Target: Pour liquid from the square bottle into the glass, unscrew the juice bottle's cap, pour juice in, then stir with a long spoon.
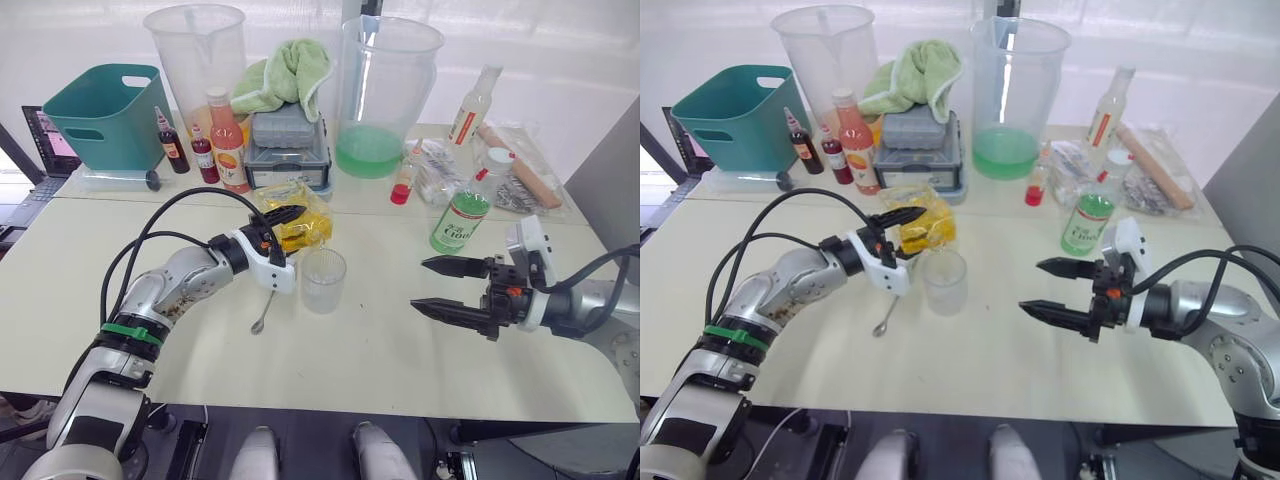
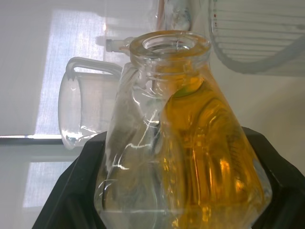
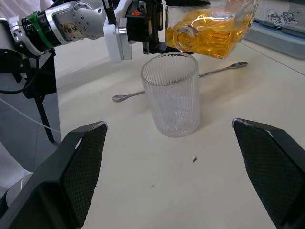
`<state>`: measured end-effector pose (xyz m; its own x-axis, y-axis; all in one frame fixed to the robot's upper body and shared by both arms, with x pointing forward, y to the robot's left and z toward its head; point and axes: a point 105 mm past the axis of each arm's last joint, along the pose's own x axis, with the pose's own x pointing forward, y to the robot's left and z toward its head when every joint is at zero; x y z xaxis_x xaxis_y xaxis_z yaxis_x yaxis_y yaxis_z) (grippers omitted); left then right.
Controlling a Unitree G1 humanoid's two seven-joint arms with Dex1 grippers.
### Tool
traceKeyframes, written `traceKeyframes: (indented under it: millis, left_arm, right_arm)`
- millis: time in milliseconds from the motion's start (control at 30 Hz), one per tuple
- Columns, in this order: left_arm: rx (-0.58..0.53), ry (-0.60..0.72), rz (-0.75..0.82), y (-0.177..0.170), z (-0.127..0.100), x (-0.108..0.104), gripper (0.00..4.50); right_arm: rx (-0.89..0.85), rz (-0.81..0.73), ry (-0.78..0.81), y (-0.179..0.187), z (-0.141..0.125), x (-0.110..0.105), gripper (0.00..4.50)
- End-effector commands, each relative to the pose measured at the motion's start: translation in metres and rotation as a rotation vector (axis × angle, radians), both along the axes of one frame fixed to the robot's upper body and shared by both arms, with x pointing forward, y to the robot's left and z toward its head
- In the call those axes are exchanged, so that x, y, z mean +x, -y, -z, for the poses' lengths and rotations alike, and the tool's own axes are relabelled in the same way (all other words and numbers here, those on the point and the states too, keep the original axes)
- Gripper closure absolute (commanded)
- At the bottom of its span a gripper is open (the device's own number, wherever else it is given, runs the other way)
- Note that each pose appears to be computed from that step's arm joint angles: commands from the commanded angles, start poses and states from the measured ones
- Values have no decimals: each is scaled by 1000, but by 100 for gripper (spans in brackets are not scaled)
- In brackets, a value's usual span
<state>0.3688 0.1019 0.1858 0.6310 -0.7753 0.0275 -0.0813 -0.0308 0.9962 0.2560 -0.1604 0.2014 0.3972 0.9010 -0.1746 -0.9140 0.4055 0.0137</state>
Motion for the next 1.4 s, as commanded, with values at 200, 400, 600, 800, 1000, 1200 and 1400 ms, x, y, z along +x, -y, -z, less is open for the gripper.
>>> traceKeyframes:
  millis: [200, 400, 600, 800, 1000, 1200, 1400]
  left_arm:
    - [-63, 195, 84, 11, -50, -10, 170]
    - [-52, 205, 98, 13, -50, -12, 170]
    - [-38, 207, 121, 16, -48, -14, 170]
    - [-36, 207, 125, 17, -47, -14, 170]
    - [-23, 220, 126, 17, -48, -14, 170]
    - [-17, 239, 117, 16, -50, -13, 170]
    - [-22, 243, 119, 16, -52, -14, 170]
  right_arm:
    - [8, -5, 44, -2, -9, 1, 4]
    - [5, -1, 44, -3, -9, 2, 4]
    - [2, 3, 44, -3, -8, 2, 4]
    - [3, 7, 44, -3, -7, 3, 4]
    - [4, 8, 45, -3, -7, 3, 4]
    - [6, 6, 46, -4, -6, 4, 4]
    - [4, 6, 46, -3, -6, 5, 4]
